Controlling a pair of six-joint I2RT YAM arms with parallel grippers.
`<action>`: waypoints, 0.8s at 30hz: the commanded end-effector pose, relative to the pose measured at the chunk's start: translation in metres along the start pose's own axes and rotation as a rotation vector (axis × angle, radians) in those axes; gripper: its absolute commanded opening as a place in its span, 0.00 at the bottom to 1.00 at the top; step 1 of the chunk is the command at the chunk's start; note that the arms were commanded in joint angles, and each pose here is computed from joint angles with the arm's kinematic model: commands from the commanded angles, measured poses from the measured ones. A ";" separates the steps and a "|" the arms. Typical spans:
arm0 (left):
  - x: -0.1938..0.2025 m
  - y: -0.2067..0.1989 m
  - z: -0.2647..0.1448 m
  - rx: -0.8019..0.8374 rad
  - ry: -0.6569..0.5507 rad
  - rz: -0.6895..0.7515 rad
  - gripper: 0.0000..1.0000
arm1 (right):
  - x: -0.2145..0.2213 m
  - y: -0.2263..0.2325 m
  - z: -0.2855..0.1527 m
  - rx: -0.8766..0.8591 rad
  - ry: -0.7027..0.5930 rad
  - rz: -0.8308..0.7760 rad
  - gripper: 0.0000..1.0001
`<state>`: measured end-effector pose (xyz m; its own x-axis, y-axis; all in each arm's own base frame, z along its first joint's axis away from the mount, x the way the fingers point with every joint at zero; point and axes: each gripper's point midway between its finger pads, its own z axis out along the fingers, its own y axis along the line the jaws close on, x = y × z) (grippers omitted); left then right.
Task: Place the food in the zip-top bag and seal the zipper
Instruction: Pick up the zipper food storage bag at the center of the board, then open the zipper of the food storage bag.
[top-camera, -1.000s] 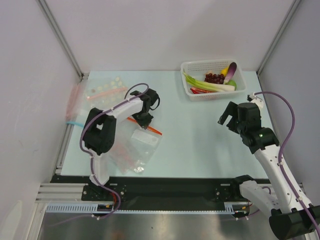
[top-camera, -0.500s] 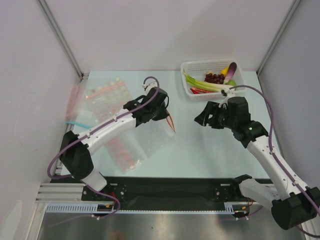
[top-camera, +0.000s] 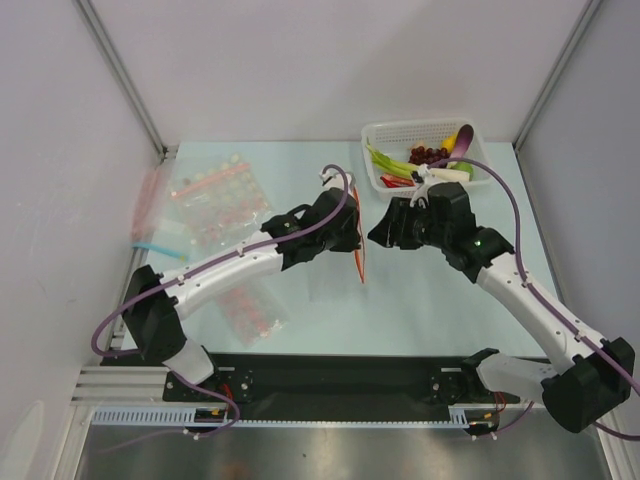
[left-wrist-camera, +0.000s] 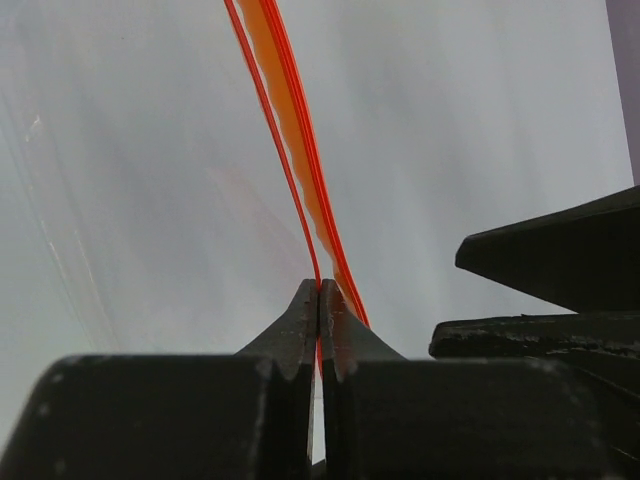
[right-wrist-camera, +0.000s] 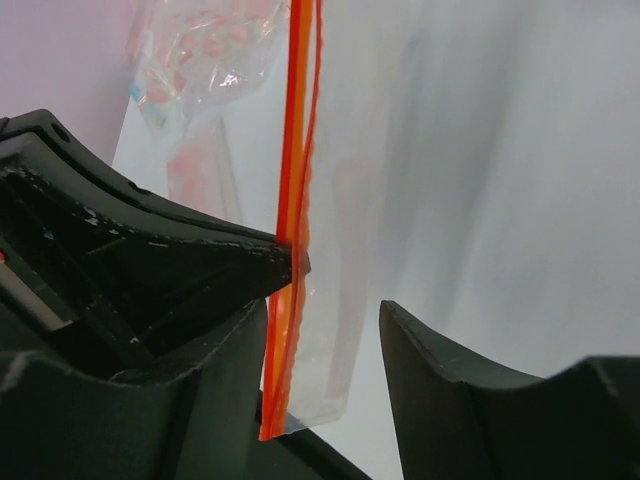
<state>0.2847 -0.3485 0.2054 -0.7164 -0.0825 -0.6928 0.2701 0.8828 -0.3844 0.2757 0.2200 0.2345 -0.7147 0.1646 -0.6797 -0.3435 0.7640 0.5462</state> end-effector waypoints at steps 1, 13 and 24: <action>-0.032 -0.020 -0.022 0.068 -0.094 0.021 0.00 | -0.023 0.020 0.000 -0.033 -0.067 -0.034 0.54; -0.030 -0.034 -0.039 0.141 -0.086 0.057 0.00 | -0.008 0.021 0.015 -0.005 -0.034 -0.037 0.42; -0.044 -0.042 -0.056 0.149 -0.087 0.110 0.00 | -0.009 0.006 0.018 0.086 -0.036 -0.050 0.25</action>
<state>0.2731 -0.3516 0.2455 -0.6706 -0.0337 -0.7410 0.3761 0.8456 -0.3788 0.2808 0.2333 0.2150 -0.7194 0.1332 -0.6817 -0.3103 0.8164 0.4870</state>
